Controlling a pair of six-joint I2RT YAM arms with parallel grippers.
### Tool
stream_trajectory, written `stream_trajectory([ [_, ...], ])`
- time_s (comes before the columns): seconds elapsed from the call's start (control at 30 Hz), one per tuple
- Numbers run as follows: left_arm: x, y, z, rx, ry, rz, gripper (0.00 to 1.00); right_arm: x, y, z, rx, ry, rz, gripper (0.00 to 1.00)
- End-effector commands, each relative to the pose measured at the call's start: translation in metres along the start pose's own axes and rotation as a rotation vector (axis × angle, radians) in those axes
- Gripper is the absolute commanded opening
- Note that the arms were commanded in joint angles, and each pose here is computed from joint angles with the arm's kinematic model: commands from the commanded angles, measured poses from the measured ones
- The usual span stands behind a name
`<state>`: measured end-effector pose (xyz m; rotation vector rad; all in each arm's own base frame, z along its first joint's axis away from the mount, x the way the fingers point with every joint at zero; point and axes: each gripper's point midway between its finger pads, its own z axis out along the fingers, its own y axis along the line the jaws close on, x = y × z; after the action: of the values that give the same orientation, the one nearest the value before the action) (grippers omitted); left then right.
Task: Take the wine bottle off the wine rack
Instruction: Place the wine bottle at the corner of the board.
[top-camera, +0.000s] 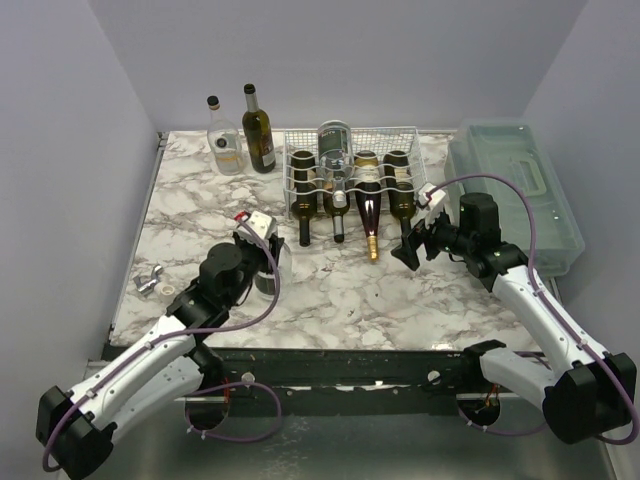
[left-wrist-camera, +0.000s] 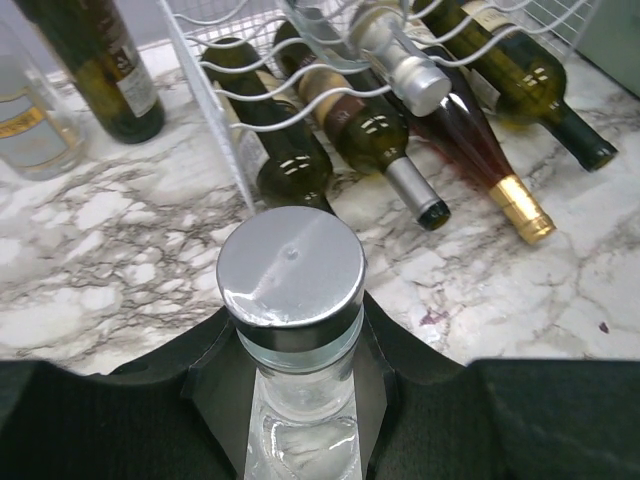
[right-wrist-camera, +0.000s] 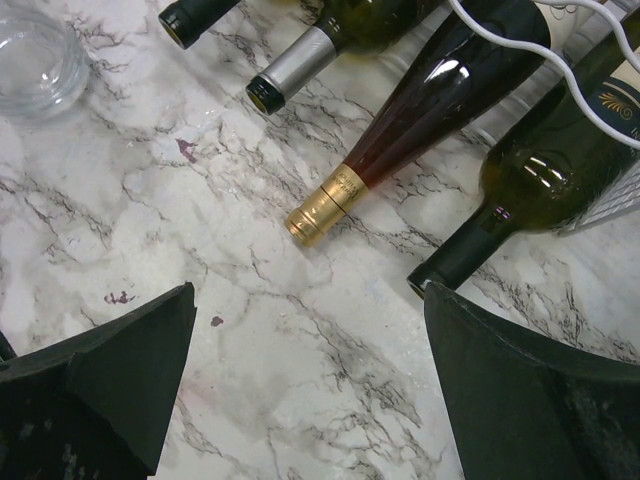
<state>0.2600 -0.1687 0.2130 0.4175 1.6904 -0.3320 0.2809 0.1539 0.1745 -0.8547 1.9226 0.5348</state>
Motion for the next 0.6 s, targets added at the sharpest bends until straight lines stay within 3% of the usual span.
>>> stream_trajectory([
  [0.0,-0.090,0.027,-0.011,-0.082,-0.257,-0.053,0.00,0.003,-0.006,0.002,0.025,0.002,-0.014,0.99],
  [0.57,-0.124,0.114,0.010,-0.276,-0.302,-0.113,0.00,0.003,-0.008,0.000,0.031,-0.004,-0.029,0.99],
])
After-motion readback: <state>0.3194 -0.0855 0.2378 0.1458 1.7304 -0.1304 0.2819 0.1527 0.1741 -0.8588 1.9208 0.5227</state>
